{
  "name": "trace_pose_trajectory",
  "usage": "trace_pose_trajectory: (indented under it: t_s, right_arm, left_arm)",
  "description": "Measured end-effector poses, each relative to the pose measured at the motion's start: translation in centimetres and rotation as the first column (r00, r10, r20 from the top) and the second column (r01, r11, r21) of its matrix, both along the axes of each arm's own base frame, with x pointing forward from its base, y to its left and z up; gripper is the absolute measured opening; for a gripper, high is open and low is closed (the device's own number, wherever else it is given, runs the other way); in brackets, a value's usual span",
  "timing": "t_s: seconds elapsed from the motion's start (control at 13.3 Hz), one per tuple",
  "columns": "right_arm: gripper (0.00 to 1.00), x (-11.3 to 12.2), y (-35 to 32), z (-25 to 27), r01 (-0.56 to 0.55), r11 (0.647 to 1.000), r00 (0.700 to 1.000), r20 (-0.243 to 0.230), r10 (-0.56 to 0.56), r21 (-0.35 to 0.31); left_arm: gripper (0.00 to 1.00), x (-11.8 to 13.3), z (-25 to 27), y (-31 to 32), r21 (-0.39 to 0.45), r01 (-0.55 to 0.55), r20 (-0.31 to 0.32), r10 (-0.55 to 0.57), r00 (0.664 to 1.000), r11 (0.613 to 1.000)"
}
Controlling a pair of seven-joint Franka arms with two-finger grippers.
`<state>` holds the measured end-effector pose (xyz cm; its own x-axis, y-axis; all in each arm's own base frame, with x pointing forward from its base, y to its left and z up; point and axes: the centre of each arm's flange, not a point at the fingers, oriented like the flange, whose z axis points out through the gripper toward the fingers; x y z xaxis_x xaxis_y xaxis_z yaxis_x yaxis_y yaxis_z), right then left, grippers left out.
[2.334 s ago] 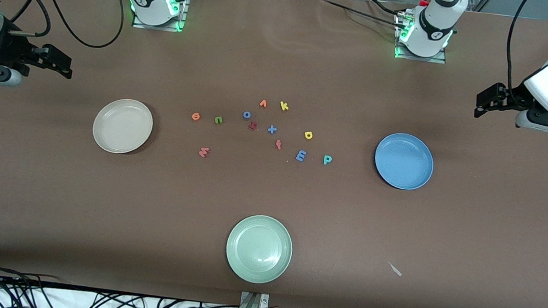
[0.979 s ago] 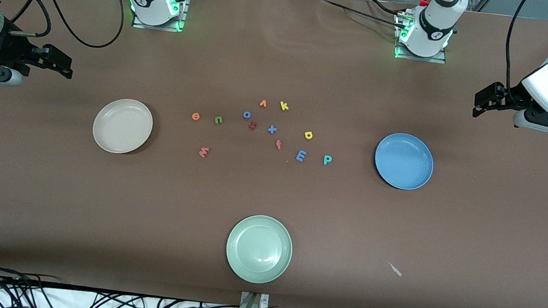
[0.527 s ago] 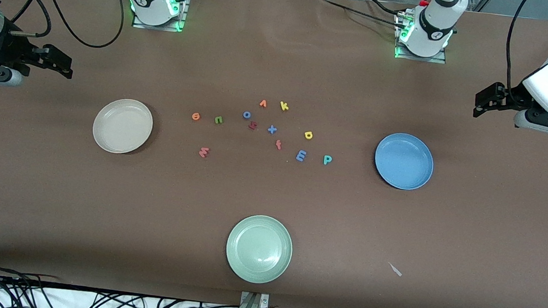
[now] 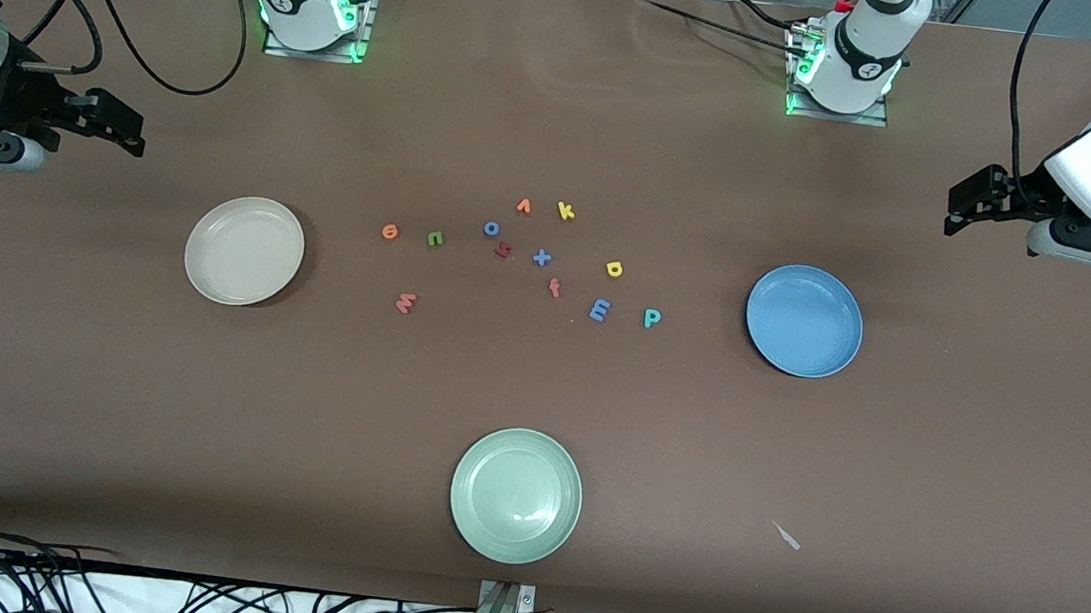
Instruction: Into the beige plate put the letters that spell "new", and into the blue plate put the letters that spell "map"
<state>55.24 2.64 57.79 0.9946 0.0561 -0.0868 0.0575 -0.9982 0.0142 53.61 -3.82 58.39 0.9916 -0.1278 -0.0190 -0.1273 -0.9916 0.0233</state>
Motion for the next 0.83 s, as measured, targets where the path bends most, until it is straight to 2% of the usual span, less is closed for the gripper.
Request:
trace_pose_trajectory:
  t_s: [0.83]
  right_arm:
    - [1.0,-0.01,0.08,-0.02,-0.001,1.0,1.0,0.0,0.001,0.0]
  left_arm:
    - [1.0,0.22,-0.14,-0.1,0.0,0.002,-0.005,-0.002,1.0,1.0]
